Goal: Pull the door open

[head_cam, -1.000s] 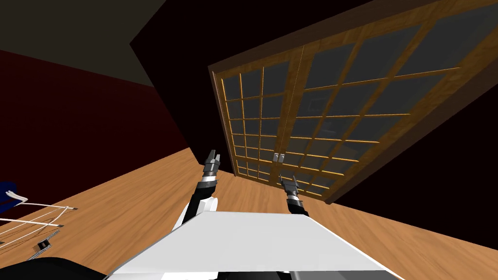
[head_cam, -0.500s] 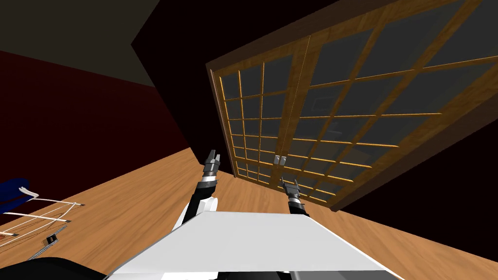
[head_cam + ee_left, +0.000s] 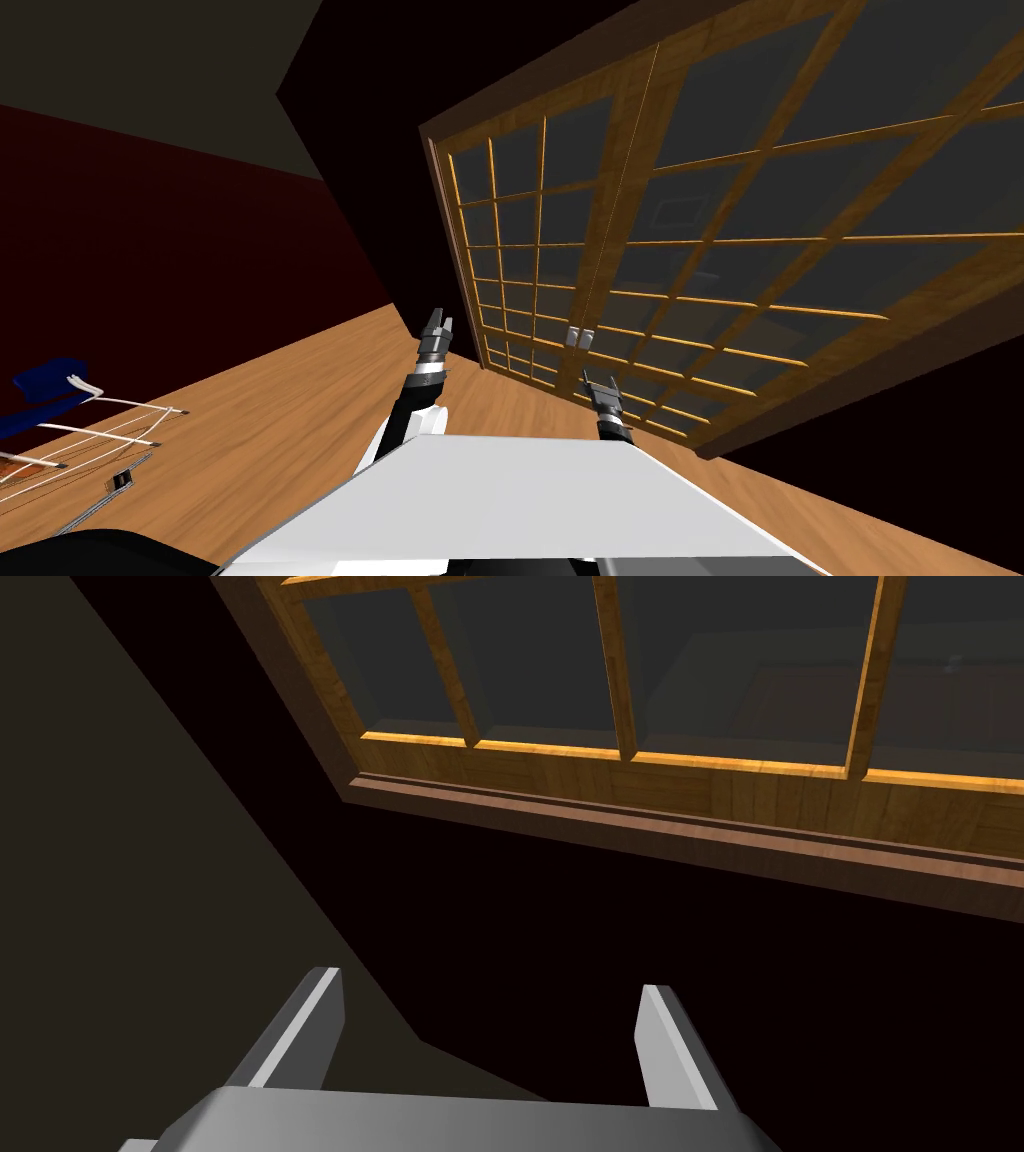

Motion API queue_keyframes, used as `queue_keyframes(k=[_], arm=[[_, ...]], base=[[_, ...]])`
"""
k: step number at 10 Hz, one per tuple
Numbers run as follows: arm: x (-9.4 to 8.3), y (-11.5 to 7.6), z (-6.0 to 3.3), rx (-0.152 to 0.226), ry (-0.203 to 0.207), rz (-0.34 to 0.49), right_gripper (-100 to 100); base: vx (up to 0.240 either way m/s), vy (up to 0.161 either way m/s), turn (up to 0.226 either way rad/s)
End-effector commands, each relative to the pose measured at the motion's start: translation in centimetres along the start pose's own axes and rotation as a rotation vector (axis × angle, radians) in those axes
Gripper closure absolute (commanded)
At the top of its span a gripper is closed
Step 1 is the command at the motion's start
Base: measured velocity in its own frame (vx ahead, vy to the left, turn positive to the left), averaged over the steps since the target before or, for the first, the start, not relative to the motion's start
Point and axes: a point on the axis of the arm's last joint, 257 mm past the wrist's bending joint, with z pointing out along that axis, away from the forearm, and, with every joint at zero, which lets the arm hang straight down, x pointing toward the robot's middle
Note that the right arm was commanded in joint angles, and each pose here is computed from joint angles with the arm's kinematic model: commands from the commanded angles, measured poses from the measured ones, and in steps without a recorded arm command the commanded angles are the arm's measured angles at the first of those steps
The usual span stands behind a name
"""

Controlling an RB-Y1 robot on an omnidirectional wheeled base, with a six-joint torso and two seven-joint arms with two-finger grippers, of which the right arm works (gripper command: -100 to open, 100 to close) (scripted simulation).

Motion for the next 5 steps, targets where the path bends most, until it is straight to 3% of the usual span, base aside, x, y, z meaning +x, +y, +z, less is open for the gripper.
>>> queue_keyframes(k=[1, 5], arm=[[-0.8, 0.5, -0.02, -0.010, -0.015, 0.017, -100], [-2.6, 2.3, -0.26, -0.043, -0.051, 0.064, -100]], base=[[0.110, -0.065, 0.031], [0.139, -0.075, 0.065]])
